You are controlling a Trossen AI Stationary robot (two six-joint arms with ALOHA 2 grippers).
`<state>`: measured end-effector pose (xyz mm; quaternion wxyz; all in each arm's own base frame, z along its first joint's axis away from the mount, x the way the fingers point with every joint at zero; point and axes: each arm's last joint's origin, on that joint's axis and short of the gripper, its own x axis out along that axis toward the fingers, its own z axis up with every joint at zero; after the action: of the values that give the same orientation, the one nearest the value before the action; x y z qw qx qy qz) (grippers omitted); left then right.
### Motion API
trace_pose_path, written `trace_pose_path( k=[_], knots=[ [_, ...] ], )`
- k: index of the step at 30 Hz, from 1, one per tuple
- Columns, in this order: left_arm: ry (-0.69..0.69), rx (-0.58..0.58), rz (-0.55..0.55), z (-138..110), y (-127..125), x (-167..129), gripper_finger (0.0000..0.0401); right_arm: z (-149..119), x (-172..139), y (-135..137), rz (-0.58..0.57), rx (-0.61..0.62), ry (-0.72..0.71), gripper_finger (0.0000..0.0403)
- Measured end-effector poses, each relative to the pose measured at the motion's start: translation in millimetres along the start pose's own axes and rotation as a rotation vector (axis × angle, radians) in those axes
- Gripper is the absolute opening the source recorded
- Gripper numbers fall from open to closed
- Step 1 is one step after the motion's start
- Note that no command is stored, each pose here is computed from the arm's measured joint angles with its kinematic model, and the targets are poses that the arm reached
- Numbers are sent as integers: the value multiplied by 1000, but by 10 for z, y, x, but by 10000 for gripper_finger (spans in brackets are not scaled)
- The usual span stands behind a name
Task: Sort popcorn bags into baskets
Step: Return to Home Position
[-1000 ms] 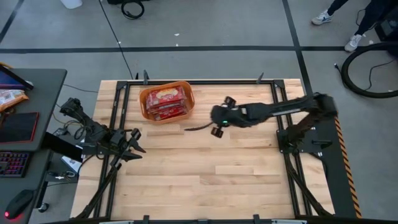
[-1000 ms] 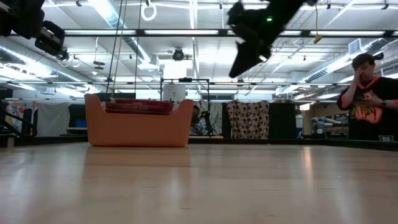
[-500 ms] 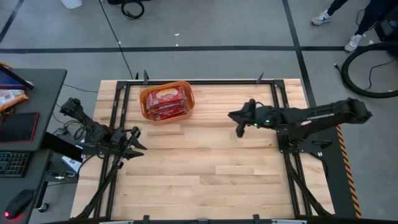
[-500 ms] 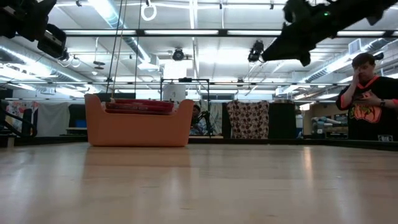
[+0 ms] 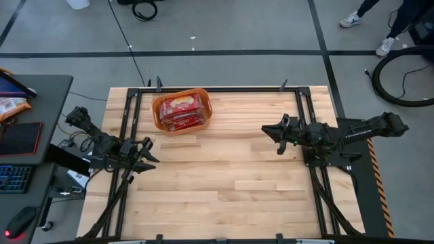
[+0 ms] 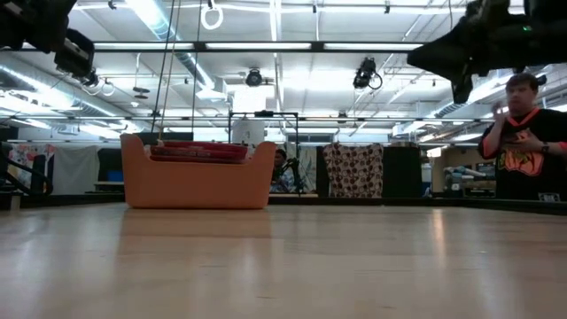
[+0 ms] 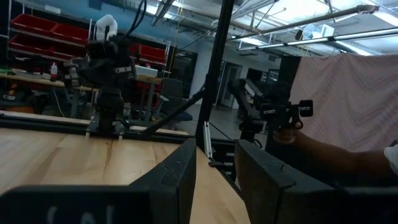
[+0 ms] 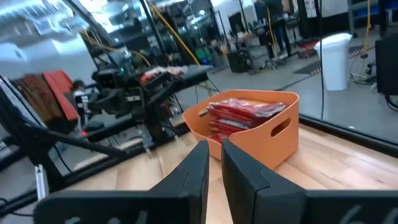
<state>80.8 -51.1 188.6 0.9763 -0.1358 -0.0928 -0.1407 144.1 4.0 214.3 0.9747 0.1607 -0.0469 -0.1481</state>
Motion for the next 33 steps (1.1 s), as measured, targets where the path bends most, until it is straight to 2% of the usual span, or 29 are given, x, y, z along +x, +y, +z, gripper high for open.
trace_pose_path(
  k=[5,15,24,33],
  knots=[
    [-15,37,-1,14,-2,0,117,-63,-137,-80,14,23,-45,48],
    [-57,144,-2,57,-7,-2,117,-1,-343,-157,20,11,-64,48],
    [-65,345,4,66,-8,-2,117,1,-412,-156,83,24,-50,48],
    [-128,582,23,130,-15,-9,117,1,-414,-160,64,6,-56,48]
  ],
)
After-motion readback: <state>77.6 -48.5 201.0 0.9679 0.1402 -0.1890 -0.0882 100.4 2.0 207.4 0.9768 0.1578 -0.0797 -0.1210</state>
